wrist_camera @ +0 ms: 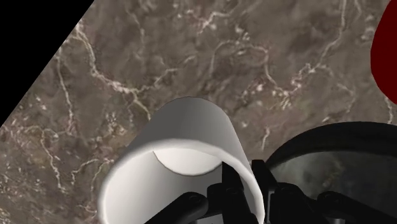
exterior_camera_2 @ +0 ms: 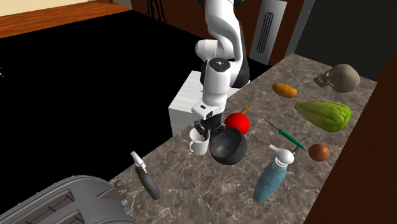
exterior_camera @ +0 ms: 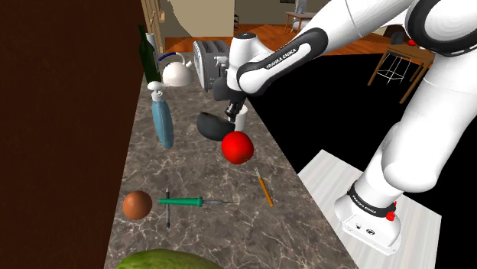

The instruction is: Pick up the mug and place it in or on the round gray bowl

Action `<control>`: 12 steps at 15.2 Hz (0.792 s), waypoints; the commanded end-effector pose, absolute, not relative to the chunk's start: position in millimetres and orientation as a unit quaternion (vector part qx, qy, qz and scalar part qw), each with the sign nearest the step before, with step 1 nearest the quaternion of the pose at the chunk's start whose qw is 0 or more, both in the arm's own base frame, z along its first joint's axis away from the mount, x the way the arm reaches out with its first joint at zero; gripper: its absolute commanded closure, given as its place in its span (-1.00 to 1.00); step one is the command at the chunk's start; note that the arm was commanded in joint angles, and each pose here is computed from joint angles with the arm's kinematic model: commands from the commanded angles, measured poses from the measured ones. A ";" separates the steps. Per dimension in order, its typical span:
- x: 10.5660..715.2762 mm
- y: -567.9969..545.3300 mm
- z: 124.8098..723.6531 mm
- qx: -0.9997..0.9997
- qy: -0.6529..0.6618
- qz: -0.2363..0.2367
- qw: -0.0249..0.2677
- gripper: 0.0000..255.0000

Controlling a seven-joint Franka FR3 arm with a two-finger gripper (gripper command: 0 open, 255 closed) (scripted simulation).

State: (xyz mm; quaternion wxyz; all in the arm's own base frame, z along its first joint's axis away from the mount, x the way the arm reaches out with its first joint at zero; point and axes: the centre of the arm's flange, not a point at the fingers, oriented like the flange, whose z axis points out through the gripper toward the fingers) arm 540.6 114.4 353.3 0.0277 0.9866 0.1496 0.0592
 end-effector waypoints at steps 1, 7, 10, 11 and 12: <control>537.6 120.6 348.1 0.986 0.155 0.054 0.026 1.00; 540.3 122.1 363.5 0.986 0.155 0.053 0.026 1.00; 540.4 122.1 379.3 0.986 0.155 0.053 0.026 1.00; 540.4 122.1 384.6 0.986 0.155 0.053 0.026 1.00; 540.4 122.1 389.9 0.986 0.155 0.053 0.026 1.00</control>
